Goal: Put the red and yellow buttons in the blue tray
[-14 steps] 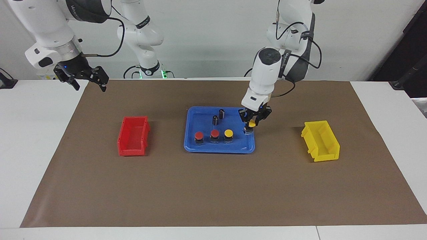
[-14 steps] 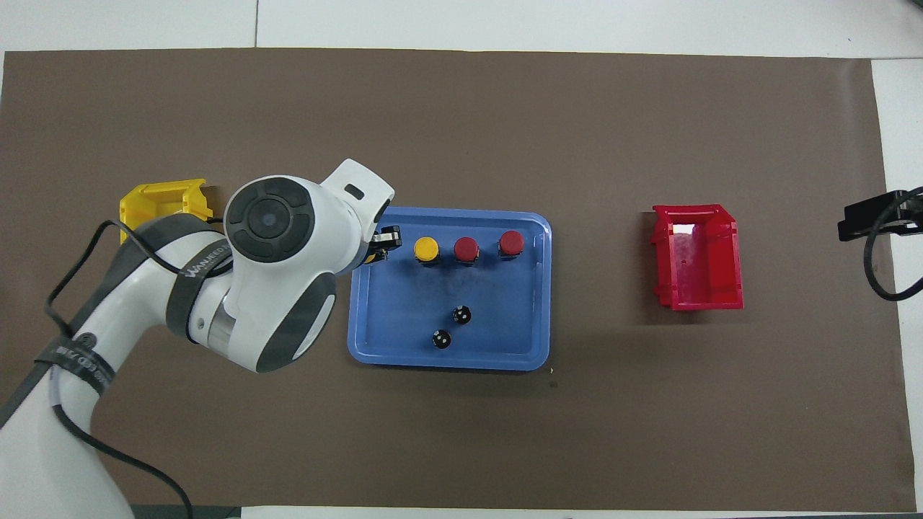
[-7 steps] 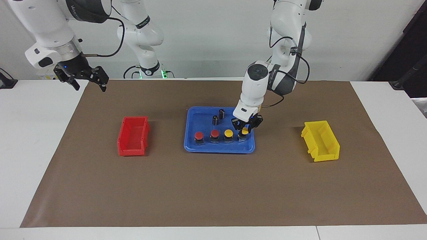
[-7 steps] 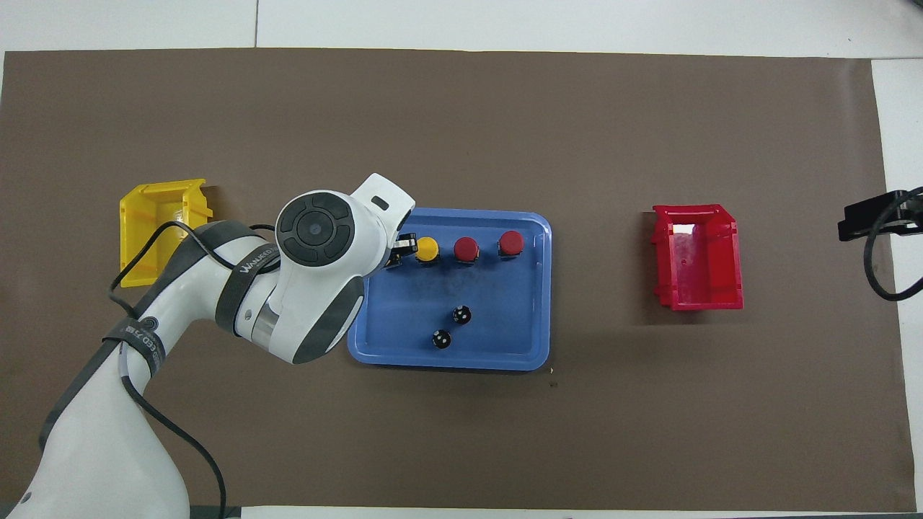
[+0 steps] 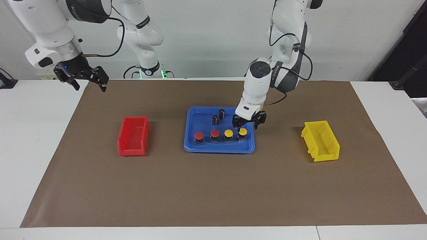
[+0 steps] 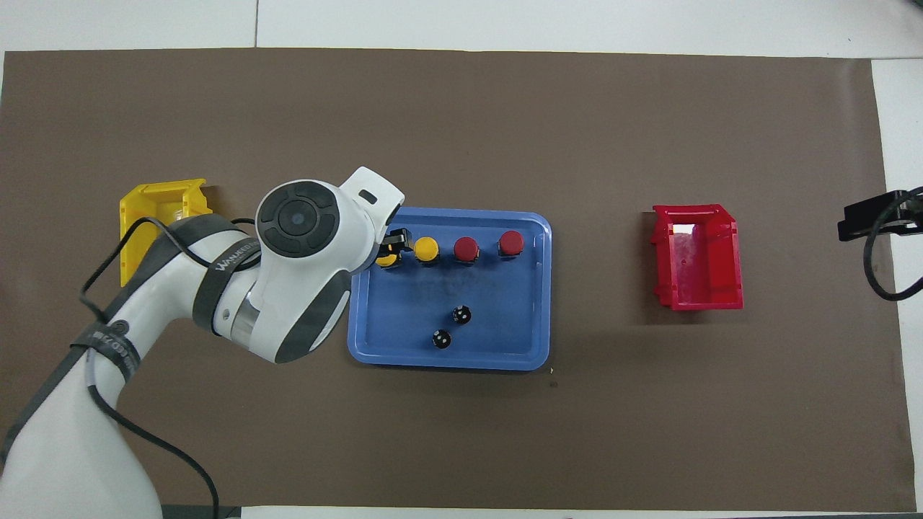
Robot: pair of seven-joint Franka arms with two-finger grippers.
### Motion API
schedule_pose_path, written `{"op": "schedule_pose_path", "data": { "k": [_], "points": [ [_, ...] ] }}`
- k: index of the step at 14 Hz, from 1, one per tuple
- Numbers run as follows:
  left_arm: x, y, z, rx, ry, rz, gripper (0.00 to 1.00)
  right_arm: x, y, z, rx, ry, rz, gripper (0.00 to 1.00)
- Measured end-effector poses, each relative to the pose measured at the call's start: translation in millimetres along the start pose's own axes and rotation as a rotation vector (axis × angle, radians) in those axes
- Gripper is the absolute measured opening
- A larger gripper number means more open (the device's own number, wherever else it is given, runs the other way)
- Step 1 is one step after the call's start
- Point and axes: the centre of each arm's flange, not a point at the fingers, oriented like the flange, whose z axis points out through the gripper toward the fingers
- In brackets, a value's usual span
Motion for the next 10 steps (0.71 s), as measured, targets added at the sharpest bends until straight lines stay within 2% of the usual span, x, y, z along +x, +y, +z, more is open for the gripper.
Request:
{"op": "schedule_pose_path", "data": {
  "k": [2,4,7,10],
  "points": [
    [16.2,-49.3,-43.6,0.027,-0.052,0.041,1.0,0.0,0.0,0.0,0.0,0.0,0.0,1.0],
    [36.7,-109.6,-79.3,0.013,-0.049,0.102,1.0,0.0,0.0,0.0,0.0,0.0,0.0,1.0],
    [53.2,-184.9,-105.7,-0.001,-0.035,0.144,1.0,0.0,0.0,0.0,0.0,0.0,0.0,1.0],
    [64.0,-241.5,-122.7,0.001,-0.059,0.181,1.0,0.0,0.0,-0.1,0.0,0.0,0.0,1.0]
  ]
}}
